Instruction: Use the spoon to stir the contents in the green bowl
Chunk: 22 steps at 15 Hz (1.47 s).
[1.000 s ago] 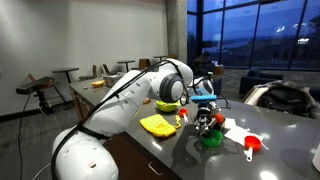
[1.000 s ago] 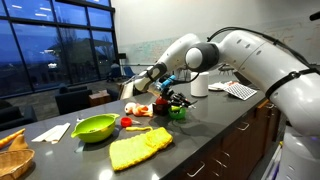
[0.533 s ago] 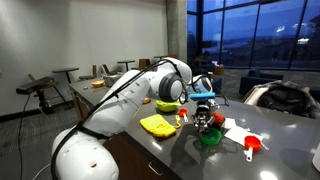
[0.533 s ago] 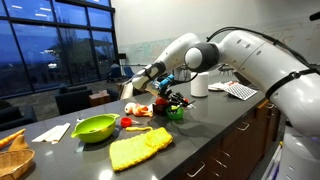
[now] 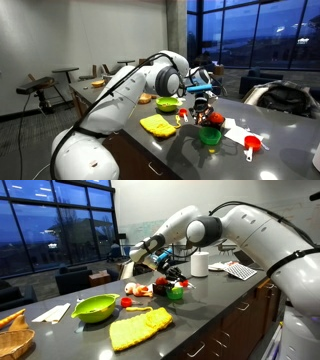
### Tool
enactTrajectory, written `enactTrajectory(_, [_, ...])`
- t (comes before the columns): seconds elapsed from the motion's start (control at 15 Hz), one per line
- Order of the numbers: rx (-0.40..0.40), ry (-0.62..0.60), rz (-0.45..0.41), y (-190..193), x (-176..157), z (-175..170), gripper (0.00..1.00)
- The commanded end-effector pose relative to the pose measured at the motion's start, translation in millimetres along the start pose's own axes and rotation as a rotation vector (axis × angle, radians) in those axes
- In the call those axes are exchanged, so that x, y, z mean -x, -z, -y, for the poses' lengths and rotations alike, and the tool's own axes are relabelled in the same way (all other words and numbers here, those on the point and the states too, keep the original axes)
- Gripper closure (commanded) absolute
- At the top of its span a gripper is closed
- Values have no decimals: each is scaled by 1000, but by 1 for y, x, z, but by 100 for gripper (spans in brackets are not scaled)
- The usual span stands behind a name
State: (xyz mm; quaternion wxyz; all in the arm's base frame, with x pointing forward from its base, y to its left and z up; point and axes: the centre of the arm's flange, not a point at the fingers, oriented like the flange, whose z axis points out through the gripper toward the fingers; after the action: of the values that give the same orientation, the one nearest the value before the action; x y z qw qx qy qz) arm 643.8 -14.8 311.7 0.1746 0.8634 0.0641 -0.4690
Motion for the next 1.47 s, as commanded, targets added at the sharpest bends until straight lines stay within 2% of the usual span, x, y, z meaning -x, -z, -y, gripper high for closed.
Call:
enactTrajectory(0.0, [-17,-19,-56,1,43,14,94])
enactTrajectory(0.27, [-44,41,-128,15,67,39,94])
enactTrajectory(0.53, [-102,144,-210,18,65,72,94])
enactTrajectory(0.8, [-127,196,-342,7,43,95,94])
enactTrajectory(1.0, [-114,176,-449,-10,17,102,94])
enactTrajectory(1.4, [-134,190,-544,-44,-13,107,94])
